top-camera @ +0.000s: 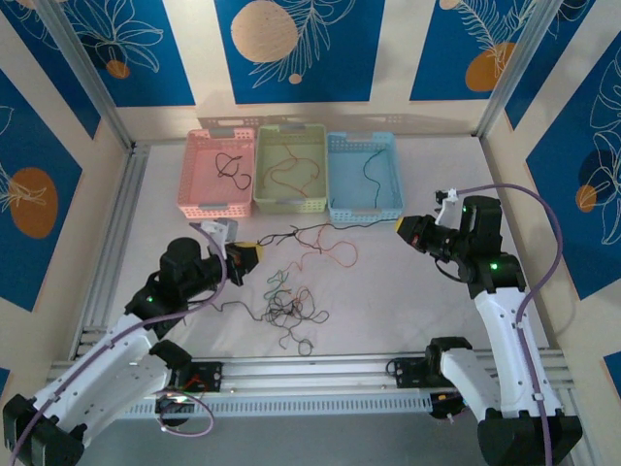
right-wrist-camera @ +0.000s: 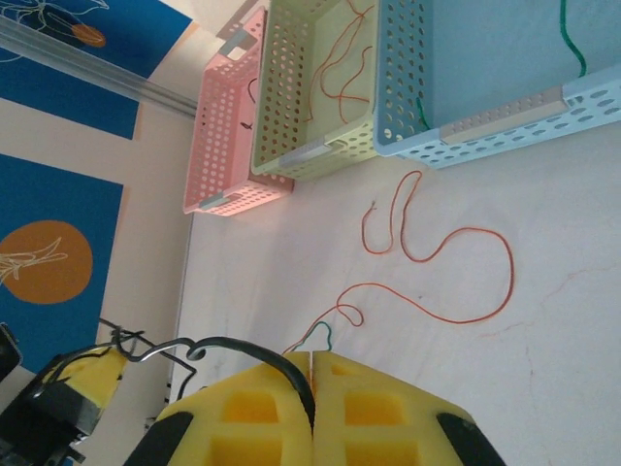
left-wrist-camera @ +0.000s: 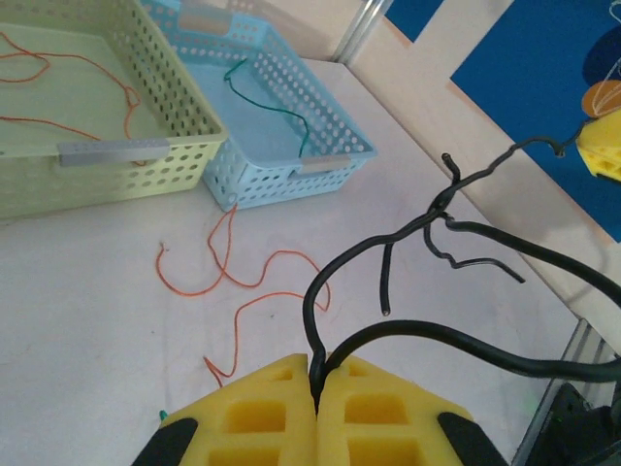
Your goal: Untangle the cables
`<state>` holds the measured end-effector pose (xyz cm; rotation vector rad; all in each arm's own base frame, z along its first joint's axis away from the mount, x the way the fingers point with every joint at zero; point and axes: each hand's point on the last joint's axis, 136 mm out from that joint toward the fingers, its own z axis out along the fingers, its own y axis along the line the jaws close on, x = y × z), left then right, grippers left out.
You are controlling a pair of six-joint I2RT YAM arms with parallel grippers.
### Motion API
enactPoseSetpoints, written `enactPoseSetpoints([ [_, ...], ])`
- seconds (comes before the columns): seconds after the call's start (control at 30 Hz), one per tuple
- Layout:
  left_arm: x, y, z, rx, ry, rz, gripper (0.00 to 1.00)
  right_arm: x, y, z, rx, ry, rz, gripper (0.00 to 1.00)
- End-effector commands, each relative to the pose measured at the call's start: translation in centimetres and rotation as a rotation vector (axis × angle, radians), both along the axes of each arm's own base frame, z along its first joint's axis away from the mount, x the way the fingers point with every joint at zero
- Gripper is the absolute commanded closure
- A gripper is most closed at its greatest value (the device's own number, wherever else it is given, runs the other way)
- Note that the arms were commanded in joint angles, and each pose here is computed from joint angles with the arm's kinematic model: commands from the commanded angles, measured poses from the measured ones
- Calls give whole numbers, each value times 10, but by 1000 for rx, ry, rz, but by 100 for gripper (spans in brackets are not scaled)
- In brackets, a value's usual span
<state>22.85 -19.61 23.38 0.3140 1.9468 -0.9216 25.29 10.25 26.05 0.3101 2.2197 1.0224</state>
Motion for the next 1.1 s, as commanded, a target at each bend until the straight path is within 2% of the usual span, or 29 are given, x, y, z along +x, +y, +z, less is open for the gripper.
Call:
enactPoseSetpoints([
  [0.0,15,36,-1,87,5,178,100,8,-41,-7,-127,-10,-195,100],
  [0.17,18,62,-10,158,66,279,100,2,-71,0,-185,-33,-336,100],
  [0.33,18,80,-11,193,89,339,100,2,-83,2,-184,-33,-396,100],
  [0.5,17,87,-7,206,89,350,100,7,-72,1,-108,-30,-349,100],
  [0.6,20,97,-10,263,100,392,100,8,-79,-7,-136,3,-371,100],
  [0.8,20,128,-11,384,152,498,100,3,-93,6,-183,-26,-437,100],
  [0.9,21,135,-12,425,168,523,100,6,-87,15,-116,-40,-420,100],
  [1.07,23,124,-5,369,155,481,100,21,-37,31,118,-77,-211,100],
])
